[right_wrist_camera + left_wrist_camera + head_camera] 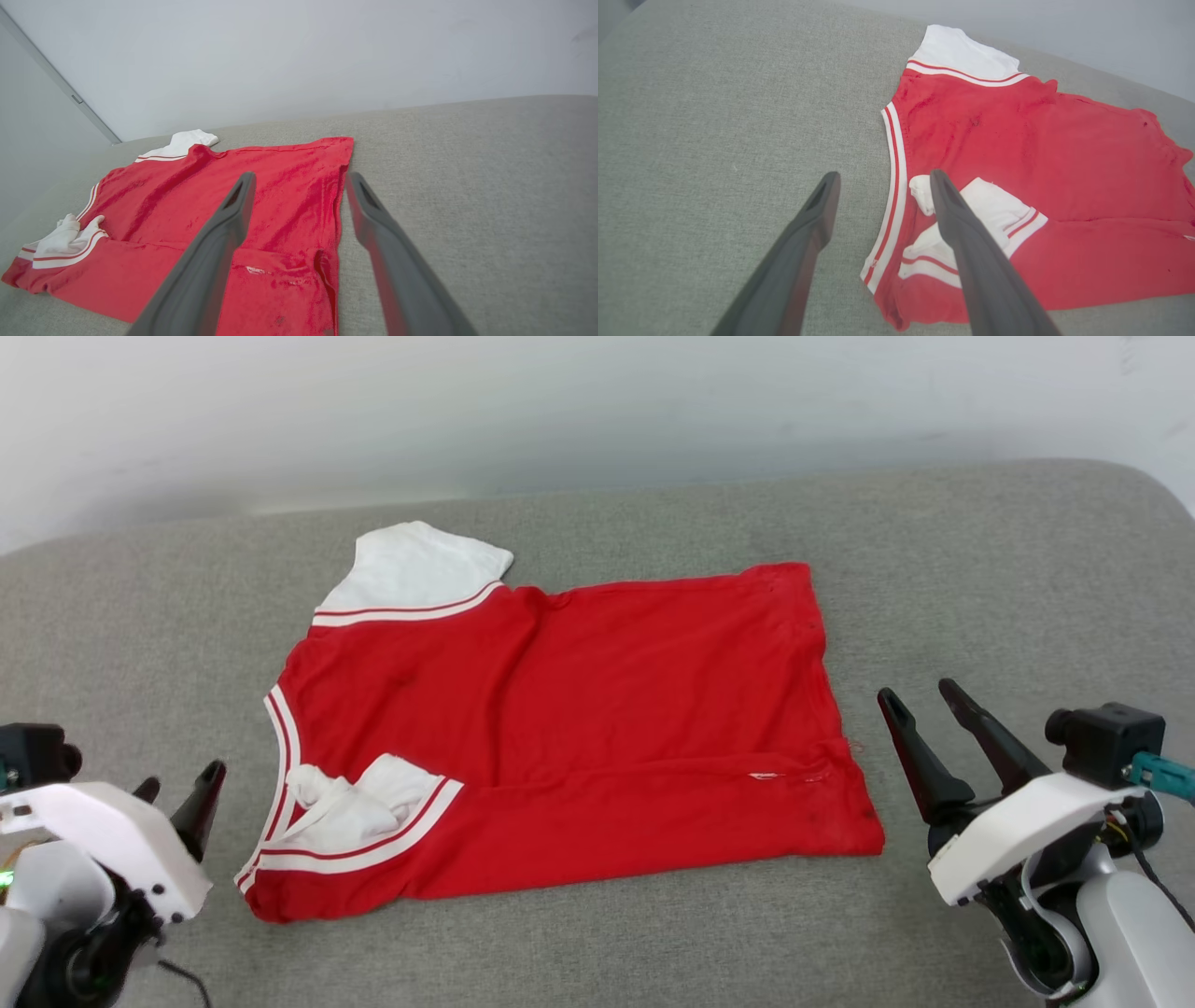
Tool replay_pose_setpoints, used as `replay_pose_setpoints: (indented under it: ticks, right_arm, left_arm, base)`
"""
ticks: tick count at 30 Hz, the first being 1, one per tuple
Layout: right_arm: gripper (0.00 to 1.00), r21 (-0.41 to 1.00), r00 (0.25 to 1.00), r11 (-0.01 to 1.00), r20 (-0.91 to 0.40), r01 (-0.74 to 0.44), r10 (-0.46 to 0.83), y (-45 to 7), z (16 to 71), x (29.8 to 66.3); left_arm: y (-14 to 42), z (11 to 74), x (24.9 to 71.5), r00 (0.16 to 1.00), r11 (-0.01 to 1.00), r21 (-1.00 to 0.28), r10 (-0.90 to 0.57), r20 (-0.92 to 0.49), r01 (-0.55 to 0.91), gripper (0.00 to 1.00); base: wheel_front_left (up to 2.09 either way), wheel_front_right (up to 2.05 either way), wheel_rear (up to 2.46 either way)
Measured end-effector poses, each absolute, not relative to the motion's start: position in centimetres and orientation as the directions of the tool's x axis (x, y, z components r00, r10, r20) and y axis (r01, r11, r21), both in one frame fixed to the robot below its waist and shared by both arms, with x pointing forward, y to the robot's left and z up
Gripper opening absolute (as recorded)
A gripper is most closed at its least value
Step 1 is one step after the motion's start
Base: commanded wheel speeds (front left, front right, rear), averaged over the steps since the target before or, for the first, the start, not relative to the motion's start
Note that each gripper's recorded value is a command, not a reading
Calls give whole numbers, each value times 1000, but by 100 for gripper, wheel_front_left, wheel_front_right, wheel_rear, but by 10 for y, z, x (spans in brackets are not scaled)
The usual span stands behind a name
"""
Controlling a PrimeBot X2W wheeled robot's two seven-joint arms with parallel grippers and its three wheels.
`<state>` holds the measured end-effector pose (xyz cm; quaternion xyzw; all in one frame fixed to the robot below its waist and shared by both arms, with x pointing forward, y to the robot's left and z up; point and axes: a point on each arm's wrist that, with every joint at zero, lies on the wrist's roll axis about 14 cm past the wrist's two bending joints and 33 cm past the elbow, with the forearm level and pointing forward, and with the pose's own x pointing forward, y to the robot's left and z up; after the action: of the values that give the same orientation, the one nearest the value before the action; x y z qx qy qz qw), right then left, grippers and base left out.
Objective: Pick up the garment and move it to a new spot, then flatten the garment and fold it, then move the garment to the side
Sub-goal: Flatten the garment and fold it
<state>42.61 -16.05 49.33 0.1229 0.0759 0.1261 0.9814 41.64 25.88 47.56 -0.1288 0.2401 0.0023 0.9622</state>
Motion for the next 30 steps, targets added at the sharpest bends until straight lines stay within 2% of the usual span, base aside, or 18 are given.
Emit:
replay_pose_setpoints:
  ticks: [6, 11, 22, 23, 24, 25, 26, 30]
  right_arm:
    - [100, 266, 967, 946, -122, -183, 222, -172, 497, 406]
    - [100, 276, 971, 949, -137, -154, 197, -178, 493, 405]
    - [100, 296, 960, 950, -224, -98, 169, -187, 466, 409]
    - [100, 298, 960, 950, -229, -91, 163, -190, 465, 409]
    - [100, 299, 960, 951, -233, -82, 156, -193, 463, 409]
    - [100, 300, 959, 951, -242, -72, 149, -196, 461, 408]
    - [100, 301, 958, 952, -248, -65, 144, -198, 460, 408]
    - [100, 324, 950, 945, -278, -46, 141, -203, 457, 405]
  left_arm:
    - [251, 461, 388, 768, 967, -251, -120, -629, -54, 100]
    - [244, 434, 369, 646, 960, -268, -155, -747, -80, 100]
    - [224, 377, 364, 467, 930, -329, -222, -856, -162, 100]
    - [222, 375, 365, 459, 929, -333, -229, -859, -161, 82]
    - [220, 373, 366, 455, 928, -339, -237, -858, -156, 46]
    - [217, 372, 368, 455, 925, -347, -245, -856, -155, 19]
    - [215, 371, 369, 458, 923, -354, -252, -852, -152, 0]
    - [208, 372, 370, 482, 916, -378, -271, -833, -138, 0]
  base:
    - [0, 0, 0]
    - [0, 0, 0]
    - [0, 0, 0]
    - [0, 0, 0]
    - [0, 0, 0]
    - [0, 0, 0]
    - [0, 0, 0]
    - [0, 0, 0]
